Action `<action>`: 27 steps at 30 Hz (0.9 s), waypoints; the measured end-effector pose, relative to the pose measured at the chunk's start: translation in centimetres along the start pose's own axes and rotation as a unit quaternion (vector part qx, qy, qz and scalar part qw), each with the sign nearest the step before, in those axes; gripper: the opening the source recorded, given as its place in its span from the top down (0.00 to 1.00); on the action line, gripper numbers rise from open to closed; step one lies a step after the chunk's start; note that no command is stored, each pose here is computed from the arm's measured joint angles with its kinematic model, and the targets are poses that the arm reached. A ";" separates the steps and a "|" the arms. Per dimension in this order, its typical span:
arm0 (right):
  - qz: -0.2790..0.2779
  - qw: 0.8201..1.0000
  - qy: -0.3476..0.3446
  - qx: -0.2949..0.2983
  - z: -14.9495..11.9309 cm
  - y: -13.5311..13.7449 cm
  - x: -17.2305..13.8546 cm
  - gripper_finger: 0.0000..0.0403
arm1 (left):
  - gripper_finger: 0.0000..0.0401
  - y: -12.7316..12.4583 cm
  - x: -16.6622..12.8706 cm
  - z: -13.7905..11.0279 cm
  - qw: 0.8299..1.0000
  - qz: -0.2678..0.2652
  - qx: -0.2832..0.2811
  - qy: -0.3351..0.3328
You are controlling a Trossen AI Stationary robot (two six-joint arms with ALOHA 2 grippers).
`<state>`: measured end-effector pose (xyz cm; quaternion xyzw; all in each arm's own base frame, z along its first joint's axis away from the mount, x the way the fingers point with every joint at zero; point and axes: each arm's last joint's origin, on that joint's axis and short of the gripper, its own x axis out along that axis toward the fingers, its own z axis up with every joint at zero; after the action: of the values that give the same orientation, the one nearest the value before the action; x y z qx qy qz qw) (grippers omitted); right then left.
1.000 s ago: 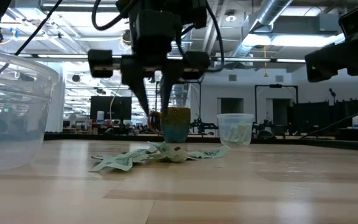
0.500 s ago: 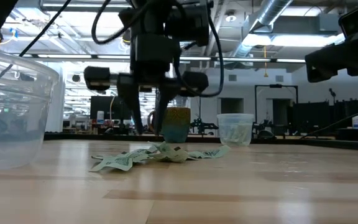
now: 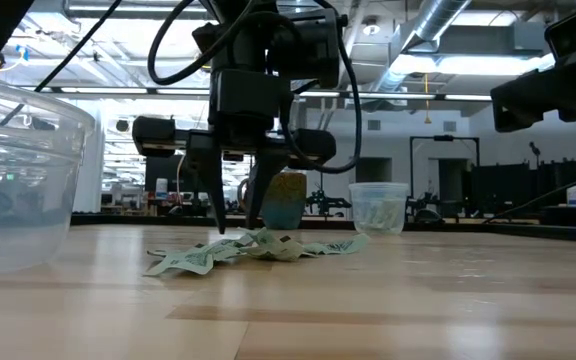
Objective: Pick and place items into bin
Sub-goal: Put the stevia packet into the bottom transparent bin
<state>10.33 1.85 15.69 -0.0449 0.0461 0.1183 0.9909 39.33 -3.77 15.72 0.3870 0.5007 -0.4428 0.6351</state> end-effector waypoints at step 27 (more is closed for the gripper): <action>0.000 1.000 0.000 0.000 0.0 0.0 0.0 0.69 | 0.75 0.1 1.0 -0.1 1.000 -0.002 -0.006 0.003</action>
<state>10.33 1.85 15.69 -0.0449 0.0461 0.1184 0.9909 39.53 -3.78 14.73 0.3833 0.5063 -0.4397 0.6351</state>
